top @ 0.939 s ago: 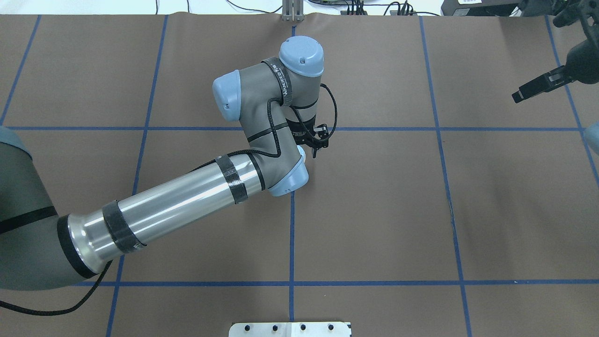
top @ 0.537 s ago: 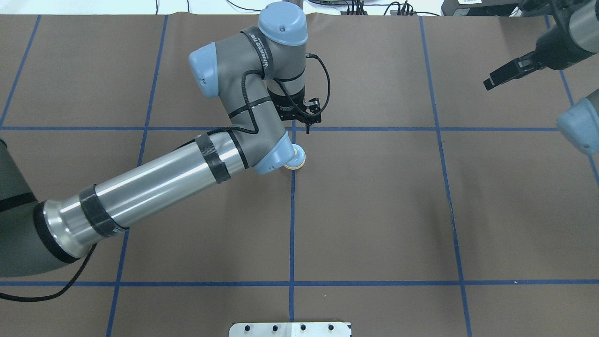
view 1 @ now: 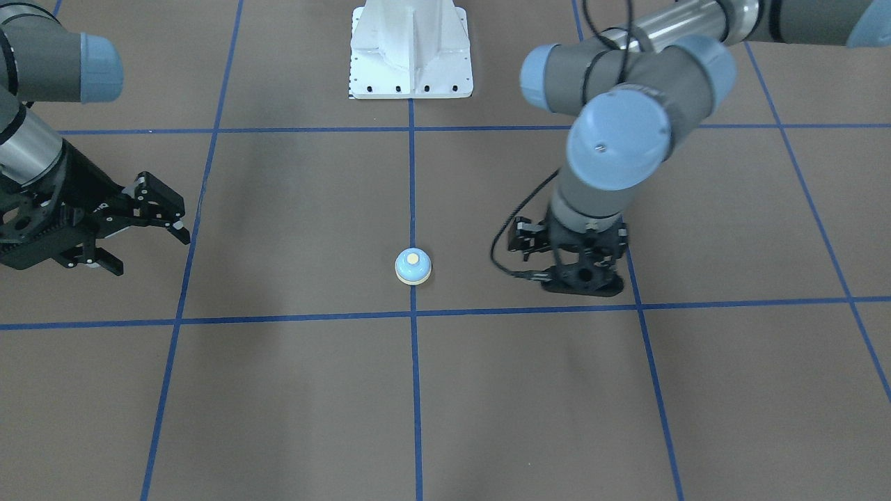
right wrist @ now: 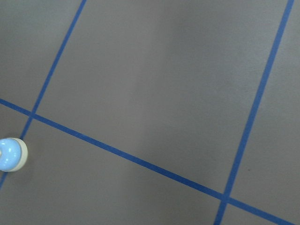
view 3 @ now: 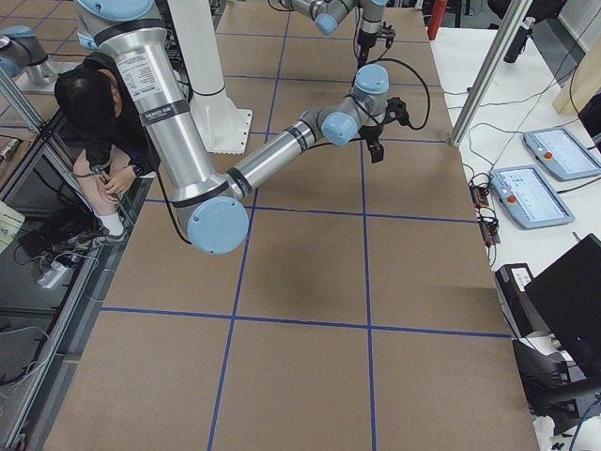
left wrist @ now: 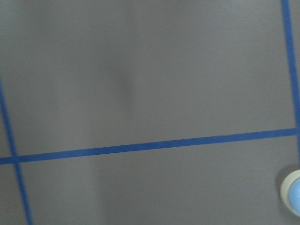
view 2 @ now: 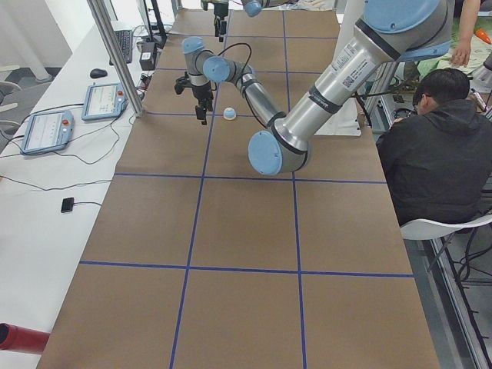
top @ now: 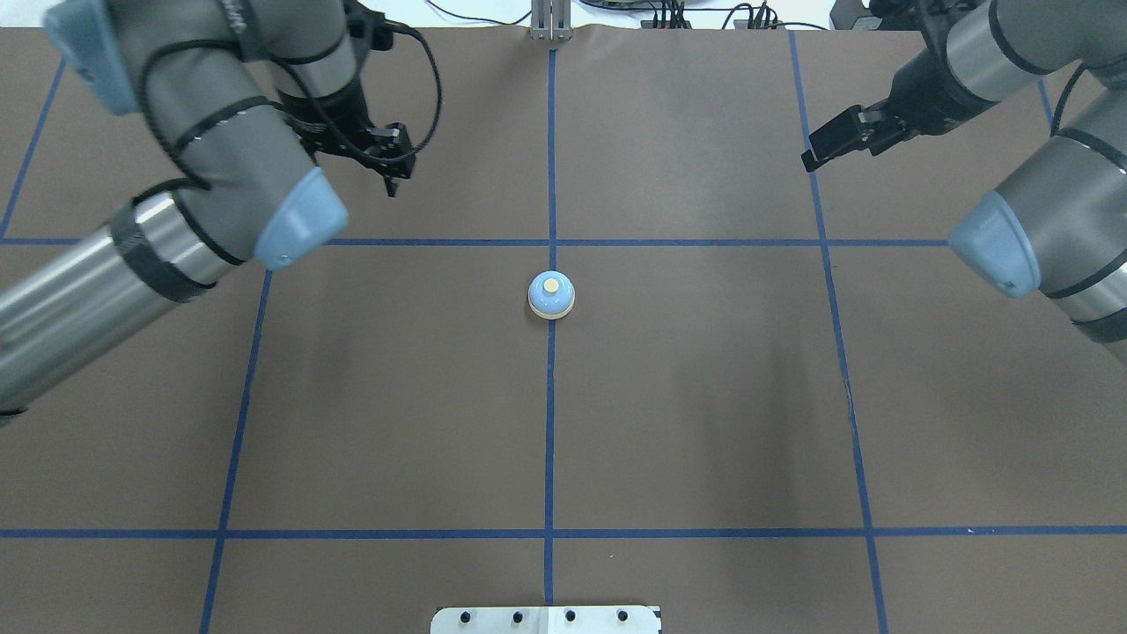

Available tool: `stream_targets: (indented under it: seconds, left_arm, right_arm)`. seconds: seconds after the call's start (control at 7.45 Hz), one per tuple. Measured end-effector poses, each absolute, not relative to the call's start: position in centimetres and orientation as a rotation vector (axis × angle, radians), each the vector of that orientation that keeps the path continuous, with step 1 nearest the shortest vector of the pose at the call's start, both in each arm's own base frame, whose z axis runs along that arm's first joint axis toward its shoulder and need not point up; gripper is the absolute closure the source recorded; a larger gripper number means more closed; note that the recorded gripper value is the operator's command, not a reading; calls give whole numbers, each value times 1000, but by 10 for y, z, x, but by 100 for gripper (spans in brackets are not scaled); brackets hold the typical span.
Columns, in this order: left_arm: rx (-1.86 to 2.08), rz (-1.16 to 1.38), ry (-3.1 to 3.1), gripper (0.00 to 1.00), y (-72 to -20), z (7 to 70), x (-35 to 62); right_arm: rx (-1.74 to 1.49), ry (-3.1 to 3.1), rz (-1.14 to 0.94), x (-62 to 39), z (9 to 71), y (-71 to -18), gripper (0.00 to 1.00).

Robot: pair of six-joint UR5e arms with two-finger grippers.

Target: Place and press bell with both arms

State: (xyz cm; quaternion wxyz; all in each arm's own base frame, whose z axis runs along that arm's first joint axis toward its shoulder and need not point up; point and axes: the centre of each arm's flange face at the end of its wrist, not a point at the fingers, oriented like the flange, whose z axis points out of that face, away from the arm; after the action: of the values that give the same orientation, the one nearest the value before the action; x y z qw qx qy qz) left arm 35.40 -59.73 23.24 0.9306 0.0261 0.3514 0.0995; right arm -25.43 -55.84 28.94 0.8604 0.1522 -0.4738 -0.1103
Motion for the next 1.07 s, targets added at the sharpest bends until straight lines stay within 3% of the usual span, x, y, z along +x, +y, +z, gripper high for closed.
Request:
stream_targets:
  seconds: [0.54, 1.07]
  left_arm:
    - [149, 339, 628, 0, -551, 380, 147]
    - [160, 345, 588, 0, -493, 515, 15]
  right_arm:
    - [270, -940, -173, -358, 203, -537, 0]
    - [209, -890, -138, -466, 122, -517, 4]
